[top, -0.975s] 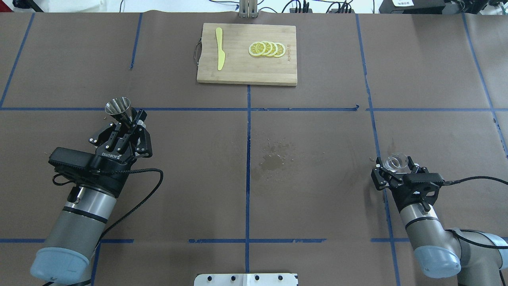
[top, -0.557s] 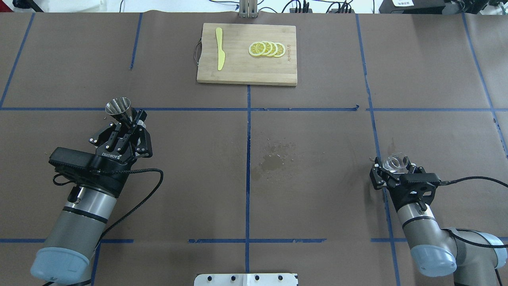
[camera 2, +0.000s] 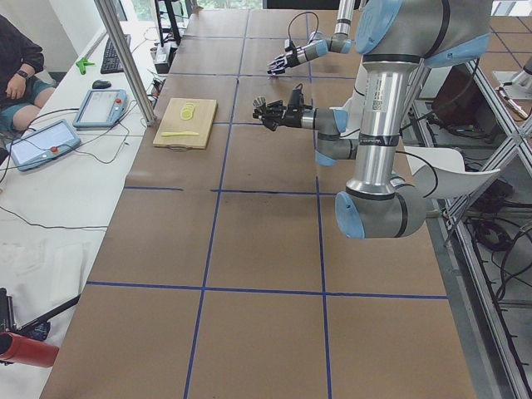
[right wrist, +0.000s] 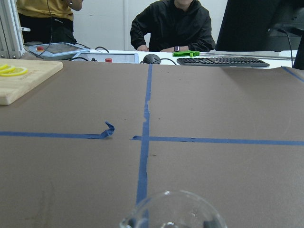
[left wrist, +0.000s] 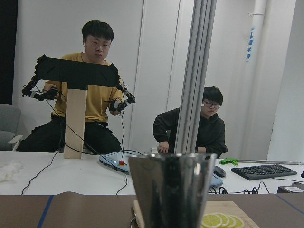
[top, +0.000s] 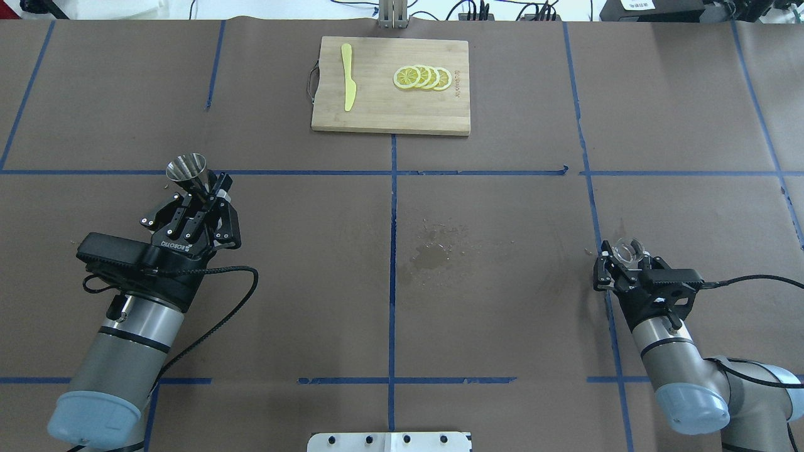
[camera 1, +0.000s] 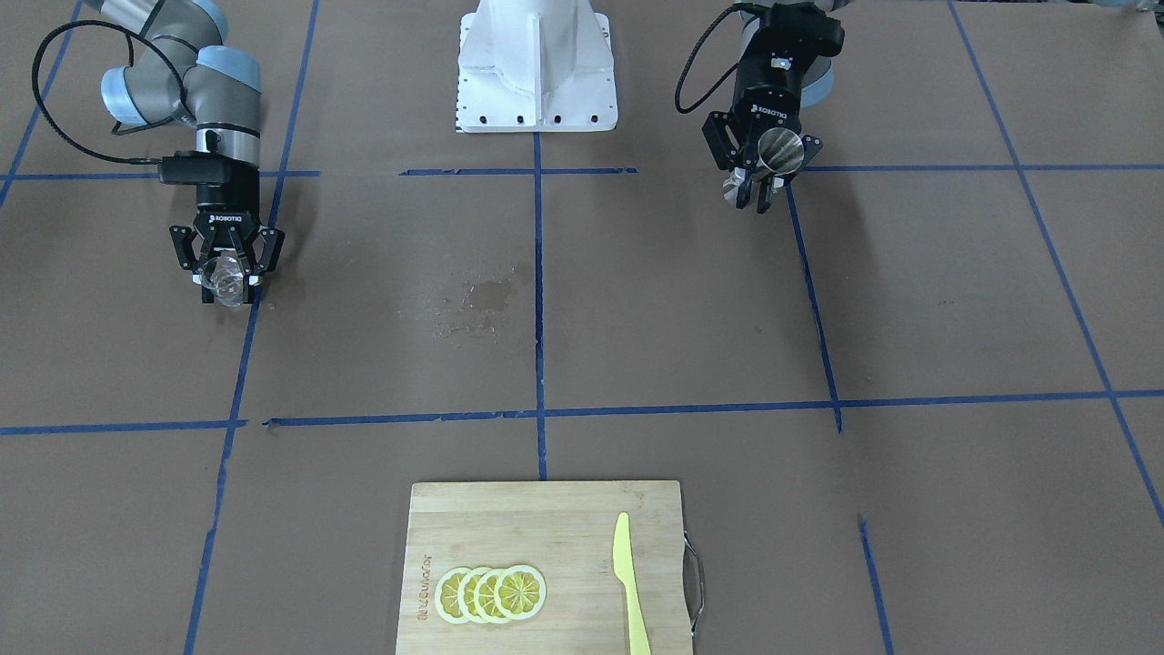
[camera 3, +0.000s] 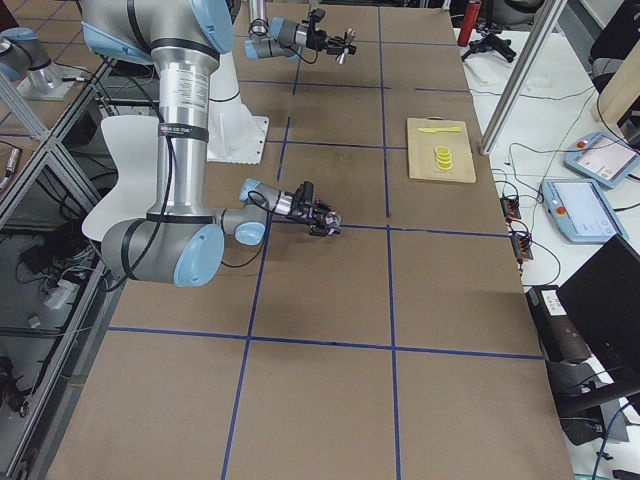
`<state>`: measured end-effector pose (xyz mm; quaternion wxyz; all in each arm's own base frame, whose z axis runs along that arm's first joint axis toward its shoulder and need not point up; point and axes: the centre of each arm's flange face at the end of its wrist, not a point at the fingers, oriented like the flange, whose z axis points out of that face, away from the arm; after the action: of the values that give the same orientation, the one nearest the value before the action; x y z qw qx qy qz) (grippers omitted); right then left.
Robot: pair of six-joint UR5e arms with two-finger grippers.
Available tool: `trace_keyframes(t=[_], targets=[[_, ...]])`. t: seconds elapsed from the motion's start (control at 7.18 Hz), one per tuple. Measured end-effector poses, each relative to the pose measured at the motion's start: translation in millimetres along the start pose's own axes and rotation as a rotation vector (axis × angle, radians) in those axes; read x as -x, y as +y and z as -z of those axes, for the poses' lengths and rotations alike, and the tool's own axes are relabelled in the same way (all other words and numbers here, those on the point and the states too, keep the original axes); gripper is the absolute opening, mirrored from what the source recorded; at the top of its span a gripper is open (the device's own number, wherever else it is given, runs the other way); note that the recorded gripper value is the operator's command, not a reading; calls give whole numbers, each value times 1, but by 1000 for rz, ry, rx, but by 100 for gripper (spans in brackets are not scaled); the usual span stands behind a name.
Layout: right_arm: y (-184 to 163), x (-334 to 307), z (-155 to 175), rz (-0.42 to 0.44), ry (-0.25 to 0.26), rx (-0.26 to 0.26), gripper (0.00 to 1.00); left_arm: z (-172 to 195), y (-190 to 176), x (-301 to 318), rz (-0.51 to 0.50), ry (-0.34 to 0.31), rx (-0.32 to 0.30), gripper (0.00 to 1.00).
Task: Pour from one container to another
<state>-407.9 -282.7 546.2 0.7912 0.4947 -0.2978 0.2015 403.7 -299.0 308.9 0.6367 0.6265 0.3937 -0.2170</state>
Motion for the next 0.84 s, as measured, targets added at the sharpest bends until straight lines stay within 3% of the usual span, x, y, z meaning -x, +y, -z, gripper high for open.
trace_keyframes(t=[0.28,0.56,0.84], targets=[[-16,3,9,-5,-35,-8,0,0,-2,-1,5,1,-2,0],[-50,26,22,67,-76,-30,0,4,4,-7,-14,12,12,0],[-84,55,24,121,-113,-45,0,7,14,-46,-37,95,57,0]])
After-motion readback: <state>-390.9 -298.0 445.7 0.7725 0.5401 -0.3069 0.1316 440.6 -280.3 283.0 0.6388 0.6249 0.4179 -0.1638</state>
